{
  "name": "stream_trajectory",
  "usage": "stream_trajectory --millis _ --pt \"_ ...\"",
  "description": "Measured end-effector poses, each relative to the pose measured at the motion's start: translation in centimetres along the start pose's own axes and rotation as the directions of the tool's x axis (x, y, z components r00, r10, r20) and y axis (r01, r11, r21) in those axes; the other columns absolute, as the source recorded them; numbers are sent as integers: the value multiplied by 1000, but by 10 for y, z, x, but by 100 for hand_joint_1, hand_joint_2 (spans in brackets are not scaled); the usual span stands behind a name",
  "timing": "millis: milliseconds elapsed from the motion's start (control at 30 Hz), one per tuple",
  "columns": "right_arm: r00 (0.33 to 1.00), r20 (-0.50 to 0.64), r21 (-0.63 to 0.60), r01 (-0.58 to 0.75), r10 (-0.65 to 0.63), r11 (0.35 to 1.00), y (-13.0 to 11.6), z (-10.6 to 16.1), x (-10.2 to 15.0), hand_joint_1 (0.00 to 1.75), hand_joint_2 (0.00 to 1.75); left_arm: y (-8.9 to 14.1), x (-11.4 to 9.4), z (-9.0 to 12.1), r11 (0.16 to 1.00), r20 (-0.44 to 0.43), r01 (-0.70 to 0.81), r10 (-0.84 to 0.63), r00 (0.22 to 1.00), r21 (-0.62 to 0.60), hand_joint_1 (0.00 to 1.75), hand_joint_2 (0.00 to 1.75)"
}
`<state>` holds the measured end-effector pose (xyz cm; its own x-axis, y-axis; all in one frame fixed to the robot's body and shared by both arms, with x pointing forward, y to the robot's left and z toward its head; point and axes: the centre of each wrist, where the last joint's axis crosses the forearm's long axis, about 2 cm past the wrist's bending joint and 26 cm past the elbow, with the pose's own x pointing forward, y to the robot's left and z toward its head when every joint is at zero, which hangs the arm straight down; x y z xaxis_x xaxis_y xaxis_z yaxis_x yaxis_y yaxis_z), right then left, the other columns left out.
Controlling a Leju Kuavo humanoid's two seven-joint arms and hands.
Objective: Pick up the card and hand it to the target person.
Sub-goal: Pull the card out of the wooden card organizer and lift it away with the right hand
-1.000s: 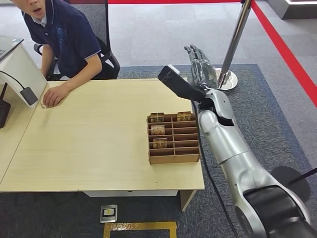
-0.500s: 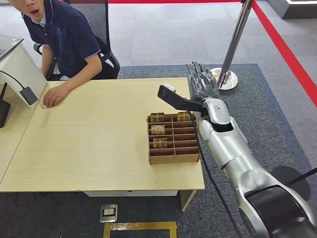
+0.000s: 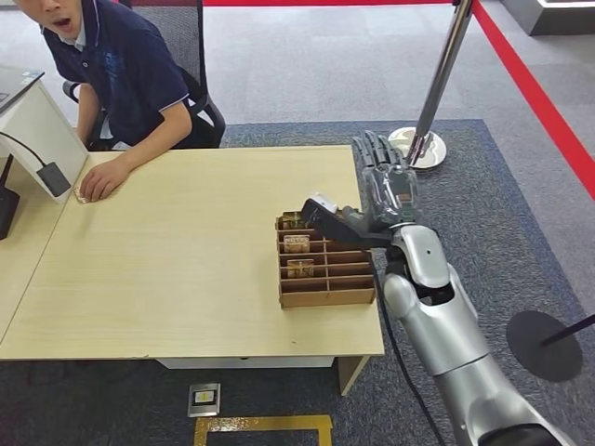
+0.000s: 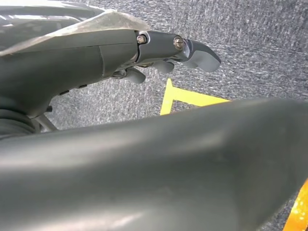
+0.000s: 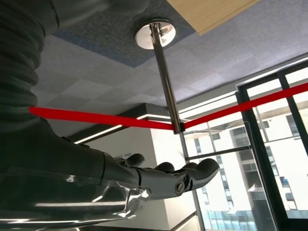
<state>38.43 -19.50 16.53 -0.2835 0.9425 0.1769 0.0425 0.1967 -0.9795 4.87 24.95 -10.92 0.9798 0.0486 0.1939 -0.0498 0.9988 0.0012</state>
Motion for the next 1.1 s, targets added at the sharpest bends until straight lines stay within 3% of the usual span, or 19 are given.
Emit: stream_trajectory --millis 300,433,900,1100 --pt "999 18 16 28 -29 999 3 15 2 1 175 0 0 0 1000 4 6 -6 1000 -3 0 0" --pt "999 6 63 33 -34 997 16 16 -1 14 175 0 0 0 1000 10 12 -12 1000 -4 0 0" --pt "998 -33 140 50 -45 989 30 4 -4 7 175 2 1 0 1000 3 23 -23 1000 -2 0 0" --pt "998 -42 148 54 -49 987 32 1 -5 27 175 2 1 0 1000 0 23 -23 1000 -2 0 0"
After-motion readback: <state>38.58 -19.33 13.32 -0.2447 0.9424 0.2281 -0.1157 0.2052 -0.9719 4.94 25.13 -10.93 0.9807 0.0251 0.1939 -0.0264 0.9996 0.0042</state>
